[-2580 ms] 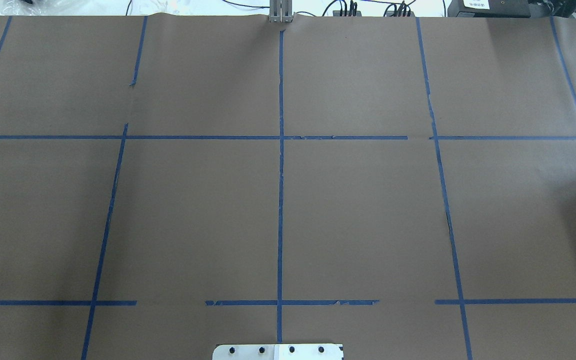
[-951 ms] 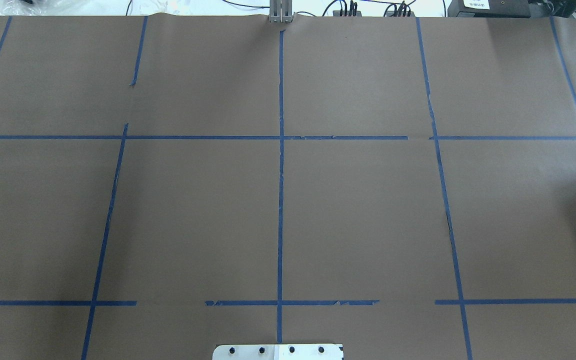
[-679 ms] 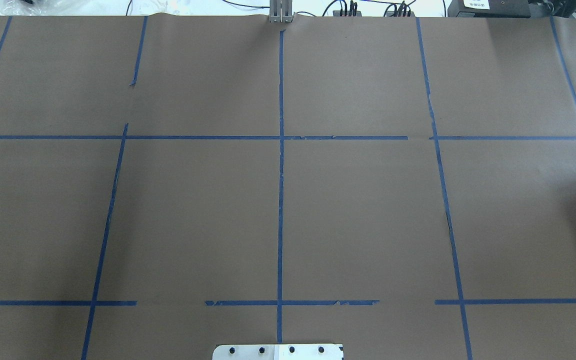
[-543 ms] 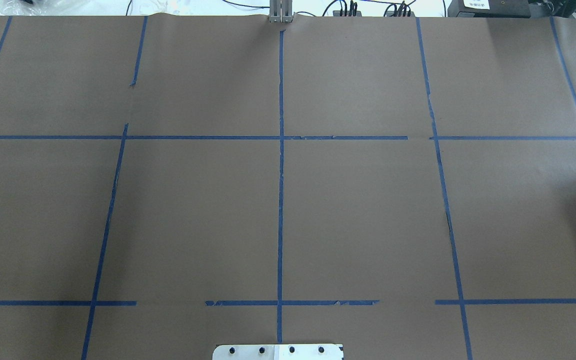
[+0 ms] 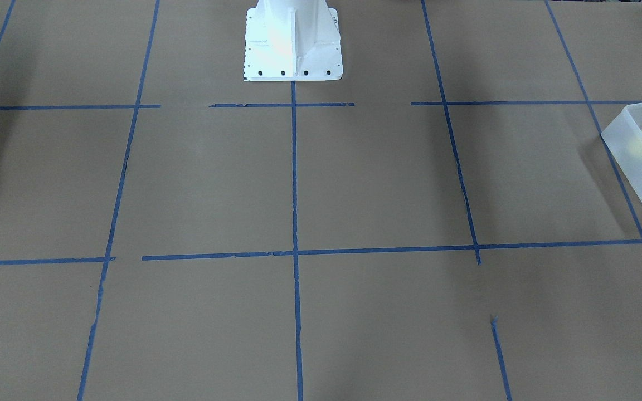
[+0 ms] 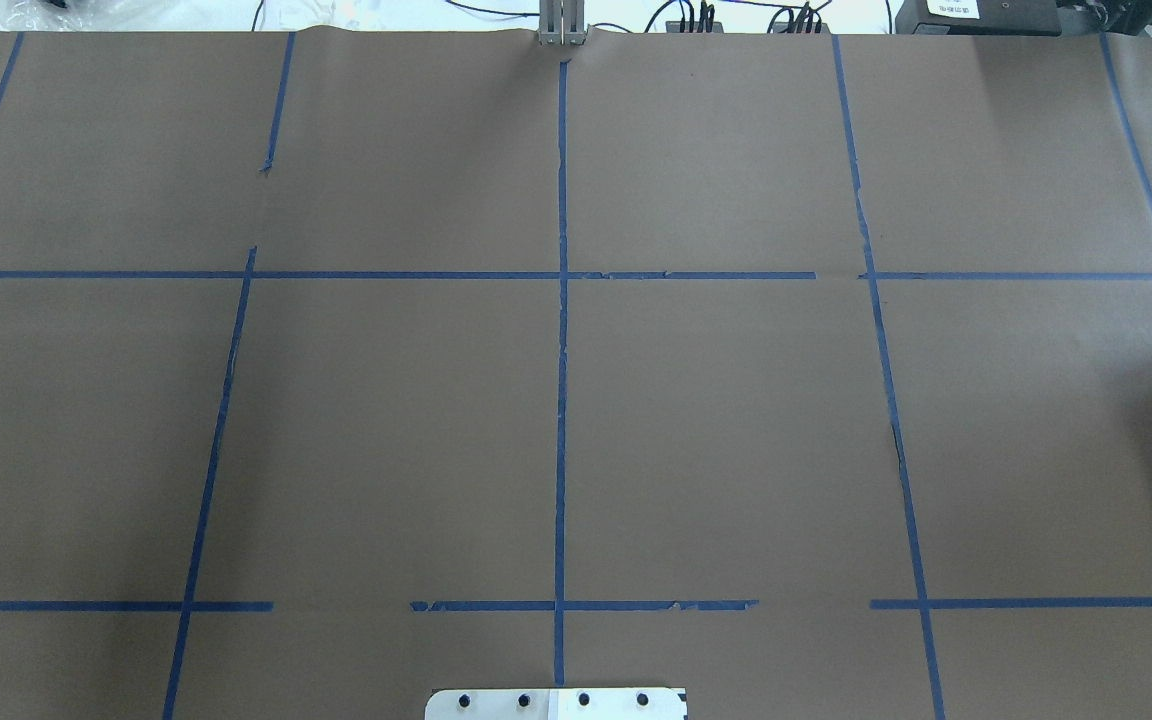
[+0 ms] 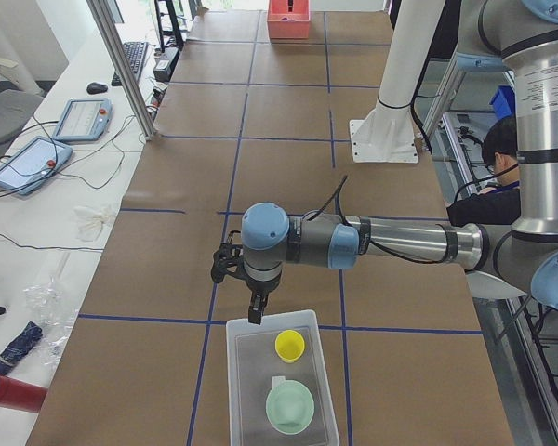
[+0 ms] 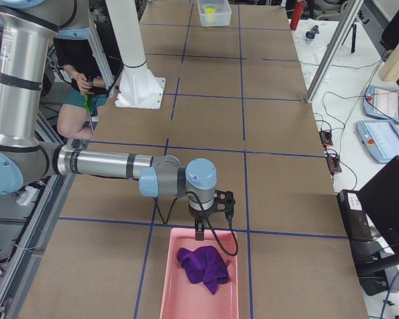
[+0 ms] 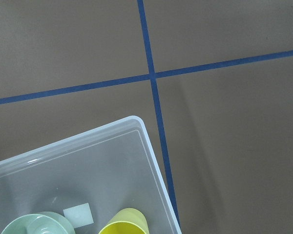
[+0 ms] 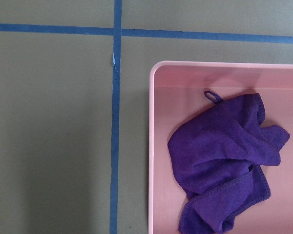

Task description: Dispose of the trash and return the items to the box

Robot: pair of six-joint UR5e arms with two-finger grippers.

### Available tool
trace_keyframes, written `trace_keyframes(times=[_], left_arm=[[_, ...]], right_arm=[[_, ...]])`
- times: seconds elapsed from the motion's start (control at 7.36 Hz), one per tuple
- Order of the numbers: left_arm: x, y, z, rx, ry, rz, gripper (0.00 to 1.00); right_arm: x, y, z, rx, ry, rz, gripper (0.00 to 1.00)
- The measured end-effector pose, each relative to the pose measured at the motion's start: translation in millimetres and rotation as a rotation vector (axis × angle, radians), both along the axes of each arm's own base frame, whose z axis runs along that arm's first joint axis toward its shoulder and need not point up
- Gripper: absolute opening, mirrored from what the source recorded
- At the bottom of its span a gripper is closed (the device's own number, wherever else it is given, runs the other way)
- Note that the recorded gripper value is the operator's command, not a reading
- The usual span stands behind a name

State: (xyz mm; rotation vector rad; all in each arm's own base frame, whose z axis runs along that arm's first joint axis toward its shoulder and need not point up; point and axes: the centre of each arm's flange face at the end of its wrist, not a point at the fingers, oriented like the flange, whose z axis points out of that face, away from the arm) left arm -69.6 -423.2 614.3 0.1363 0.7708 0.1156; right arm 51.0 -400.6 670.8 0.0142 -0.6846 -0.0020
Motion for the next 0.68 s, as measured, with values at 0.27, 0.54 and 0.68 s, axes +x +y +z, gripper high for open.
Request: trace_keyframes(times=[0.27,0.54,0.68], left_arm=[[0.0,1.7,1.5,-0.004,0.000,0.000,1.00],[0.2,1.9,0.8,-0.002,0.000,0.000,1.00],[0.2,1.7,0.3,-0.001,0.000,0.000,1.00]], right_arm=[[-1.4,-0.2,-0.2,0.000,0.000,-0.003,1.00],[-1.4,-0.2,-0.5,0.001,0.000,-0.003,1.00],[-1.5,-0.8,-1.3,0.007,0.000,-0.003,1.00]])
